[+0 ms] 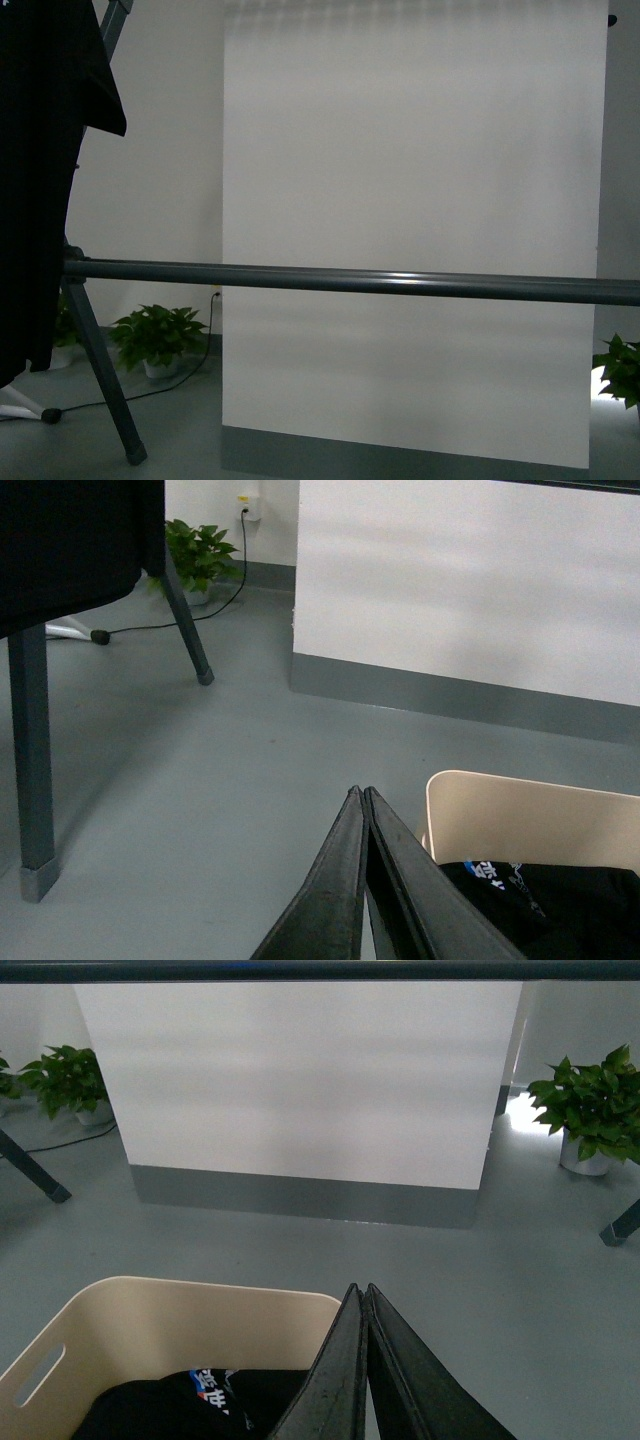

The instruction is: Move hamper under clothes hanger

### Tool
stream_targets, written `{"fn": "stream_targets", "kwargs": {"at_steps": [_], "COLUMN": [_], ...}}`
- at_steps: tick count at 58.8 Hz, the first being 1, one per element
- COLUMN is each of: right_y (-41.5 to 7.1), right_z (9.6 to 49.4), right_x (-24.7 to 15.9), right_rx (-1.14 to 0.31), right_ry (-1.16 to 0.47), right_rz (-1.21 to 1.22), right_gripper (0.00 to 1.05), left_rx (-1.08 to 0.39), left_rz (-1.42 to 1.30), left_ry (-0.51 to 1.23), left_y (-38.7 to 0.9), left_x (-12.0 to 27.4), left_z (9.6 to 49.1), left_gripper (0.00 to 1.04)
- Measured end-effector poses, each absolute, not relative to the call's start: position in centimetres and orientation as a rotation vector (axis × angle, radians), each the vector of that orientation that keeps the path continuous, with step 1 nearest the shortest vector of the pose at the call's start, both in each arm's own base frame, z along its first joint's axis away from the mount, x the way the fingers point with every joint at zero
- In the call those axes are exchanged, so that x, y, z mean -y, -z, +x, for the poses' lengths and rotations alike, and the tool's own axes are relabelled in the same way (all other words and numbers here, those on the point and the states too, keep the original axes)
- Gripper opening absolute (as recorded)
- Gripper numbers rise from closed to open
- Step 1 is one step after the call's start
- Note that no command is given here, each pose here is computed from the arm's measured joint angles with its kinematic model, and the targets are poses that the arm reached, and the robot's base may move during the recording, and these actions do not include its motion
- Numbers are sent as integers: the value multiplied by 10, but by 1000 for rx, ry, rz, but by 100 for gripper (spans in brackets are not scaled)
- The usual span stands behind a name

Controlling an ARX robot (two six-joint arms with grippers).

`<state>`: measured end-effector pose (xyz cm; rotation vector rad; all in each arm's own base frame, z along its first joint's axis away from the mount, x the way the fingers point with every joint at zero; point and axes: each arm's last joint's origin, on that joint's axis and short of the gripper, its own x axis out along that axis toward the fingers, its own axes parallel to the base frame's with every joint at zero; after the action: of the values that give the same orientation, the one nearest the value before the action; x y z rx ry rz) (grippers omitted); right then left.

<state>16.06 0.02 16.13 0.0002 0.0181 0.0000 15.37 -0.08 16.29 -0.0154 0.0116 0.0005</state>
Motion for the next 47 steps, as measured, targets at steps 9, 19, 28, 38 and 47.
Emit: {"fn": "stream_targets", "kwargs": {"at_steps": [9, 19, 28, 38, 47], "right_y": [-162, -163, -165, -167, -168], "right_z": [152, 141, 133, 126, 123], "right_x": [0, 0, 0, 0, 0], "right_rx": [-16, -12, -4, 3, 6], "right_ry": [0, 0, 0, 0, 0], "right_rz": [0, 0, 0, 0, 0], "right_gripper": [2, 2, 2, 2, 2], "left_rx": [-9, 7, 15, 20, 22], "left_rz": [-14, -13, -13, -13, -13], "left_ry": [5, 3, 3, 3, 3], "left_y": [-164, -169, -171, -172, -173], "left_x": [1, 0, 0, 0, 0], "left_z": [146, 137, 129, 123, 120], "left_gripper": [3, 3, 3, 3, 3]}}
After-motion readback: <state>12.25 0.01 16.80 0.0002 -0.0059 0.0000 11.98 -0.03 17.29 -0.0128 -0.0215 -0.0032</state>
